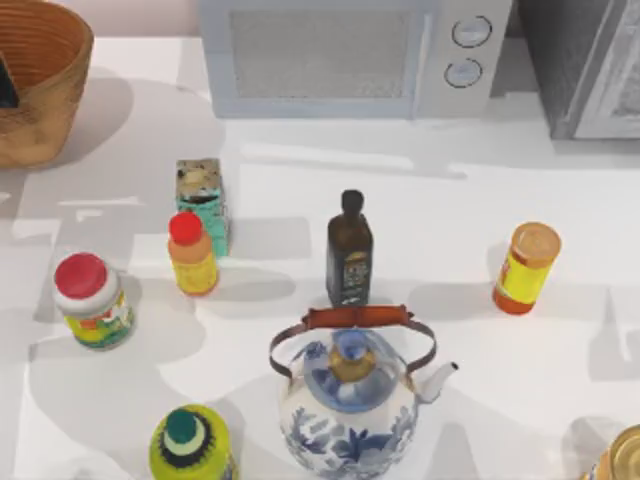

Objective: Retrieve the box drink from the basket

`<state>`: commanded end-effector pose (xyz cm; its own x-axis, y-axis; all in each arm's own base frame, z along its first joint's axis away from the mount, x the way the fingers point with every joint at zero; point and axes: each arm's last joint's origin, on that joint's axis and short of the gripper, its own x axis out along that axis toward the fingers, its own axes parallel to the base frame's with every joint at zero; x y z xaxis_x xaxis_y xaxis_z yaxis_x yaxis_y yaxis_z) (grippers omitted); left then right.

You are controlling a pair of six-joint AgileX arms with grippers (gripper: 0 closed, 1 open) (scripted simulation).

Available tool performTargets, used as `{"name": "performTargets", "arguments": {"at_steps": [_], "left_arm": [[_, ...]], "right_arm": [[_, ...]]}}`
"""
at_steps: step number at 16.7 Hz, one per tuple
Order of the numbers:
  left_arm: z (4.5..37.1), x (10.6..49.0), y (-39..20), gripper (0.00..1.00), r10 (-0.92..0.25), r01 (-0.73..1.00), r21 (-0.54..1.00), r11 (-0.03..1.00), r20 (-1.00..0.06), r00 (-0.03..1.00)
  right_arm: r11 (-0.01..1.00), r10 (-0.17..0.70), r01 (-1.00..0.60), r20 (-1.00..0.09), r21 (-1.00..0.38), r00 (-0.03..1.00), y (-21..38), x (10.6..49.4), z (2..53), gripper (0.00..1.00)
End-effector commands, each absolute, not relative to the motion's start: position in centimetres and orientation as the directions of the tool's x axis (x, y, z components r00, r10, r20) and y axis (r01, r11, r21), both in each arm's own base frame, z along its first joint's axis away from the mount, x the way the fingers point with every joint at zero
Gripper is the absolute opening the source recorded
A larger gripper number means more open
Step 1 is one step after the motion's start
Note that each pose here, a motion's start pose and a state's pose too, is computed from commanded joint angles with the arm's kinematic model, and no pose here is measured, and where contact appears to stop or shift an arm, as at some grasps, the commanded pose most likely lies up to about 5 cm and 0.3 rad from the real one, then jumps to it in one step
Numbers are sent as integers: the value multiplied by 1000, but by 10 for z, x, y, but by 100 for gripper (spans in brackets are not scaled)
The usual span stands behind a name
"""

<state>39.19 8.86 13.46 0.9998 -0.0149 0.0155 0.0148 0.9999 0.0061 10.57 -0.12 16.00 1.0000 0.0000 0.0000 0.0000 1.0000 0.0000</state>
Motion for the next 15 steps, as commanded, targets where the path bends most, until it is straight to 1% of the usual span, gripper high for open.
{"name": "performTargets", "arguments": {"at_steps": [3, 10, 15], "left_arm": [[129, 398, 89, 100, -14, 14, -4, 1000, -4, 1000], [127, 438, 90, 100, -14, 14, -6, 1000, -5, 1000], [127, 442, 90, 100, -14, 14, -6, 1000, -6, 1000]], "right_arm": [[1000, 0, 0, 0, 0, 1000, -1, 106, 160, 100], [1000, 0, 0, 0, 0, 1000, -1, 106, 160, 100], [1000, 0, 0, 0, 0, 1000, -1, 106, 160, 100]]}}
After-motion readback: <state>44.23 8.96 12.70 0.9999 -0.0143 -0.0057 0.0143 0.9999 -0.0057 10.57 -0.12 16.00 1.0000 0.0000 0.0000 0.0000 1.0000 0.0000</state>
